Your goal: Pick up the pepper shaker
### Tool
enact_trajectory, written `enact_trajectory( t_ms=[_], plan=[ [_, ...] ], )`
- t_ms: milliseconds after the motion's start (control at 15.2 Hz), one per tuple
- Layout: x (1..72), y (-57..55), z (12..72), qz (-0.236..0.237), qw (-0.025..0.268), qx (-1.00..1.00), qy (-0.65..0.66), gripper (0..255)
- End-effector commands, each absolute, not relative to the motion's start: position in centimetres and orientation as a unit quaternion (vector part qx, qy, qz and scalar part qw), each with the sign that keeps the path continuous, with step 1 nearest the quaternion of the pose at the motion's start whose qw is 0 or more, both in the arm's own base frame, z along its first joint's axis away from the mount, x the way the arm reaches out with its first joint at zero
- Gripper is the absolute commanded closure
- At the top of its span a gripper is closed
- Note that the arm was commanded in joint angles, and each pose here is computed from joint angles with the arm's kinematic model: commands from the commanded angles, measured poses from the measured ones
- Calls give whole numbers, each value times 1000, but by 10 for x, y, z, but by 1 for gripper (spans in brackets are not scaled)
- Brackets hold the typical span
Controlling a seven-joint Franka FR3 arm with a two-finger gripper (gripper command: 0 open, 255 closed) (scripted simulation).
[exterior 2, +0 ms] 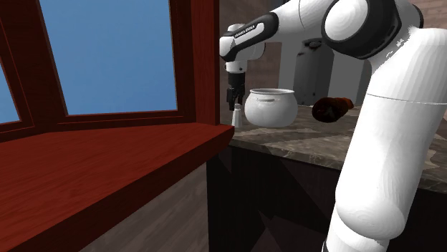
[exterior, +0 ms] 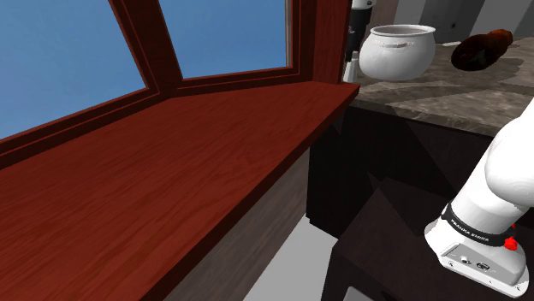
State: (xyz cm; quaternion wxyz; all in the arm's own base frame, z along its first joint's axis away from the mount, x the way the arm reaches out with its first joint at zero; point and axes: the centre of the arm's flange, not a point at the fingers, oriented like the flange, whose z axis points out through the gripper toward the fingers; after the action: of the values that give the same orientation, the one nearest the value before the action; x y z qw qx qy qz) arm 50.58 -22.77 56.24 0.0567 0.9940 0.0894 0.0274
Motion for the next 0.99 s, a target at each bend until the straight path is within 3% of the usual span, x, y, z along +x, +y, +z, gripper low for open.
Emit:
enact_trajectory(
  t_ms=[0, 66, 132, 924],
  plan=[
    [506, -228, 553, 28, 57, 994, 89, 0],
    [506, -228, 553, 28, 57, 994, 89, 0],
    [505, -229, 553, 28, 57, 994, 89, 255],
    [506, -228, 569, 28, 57, 994, 89, 255]
  ],
)
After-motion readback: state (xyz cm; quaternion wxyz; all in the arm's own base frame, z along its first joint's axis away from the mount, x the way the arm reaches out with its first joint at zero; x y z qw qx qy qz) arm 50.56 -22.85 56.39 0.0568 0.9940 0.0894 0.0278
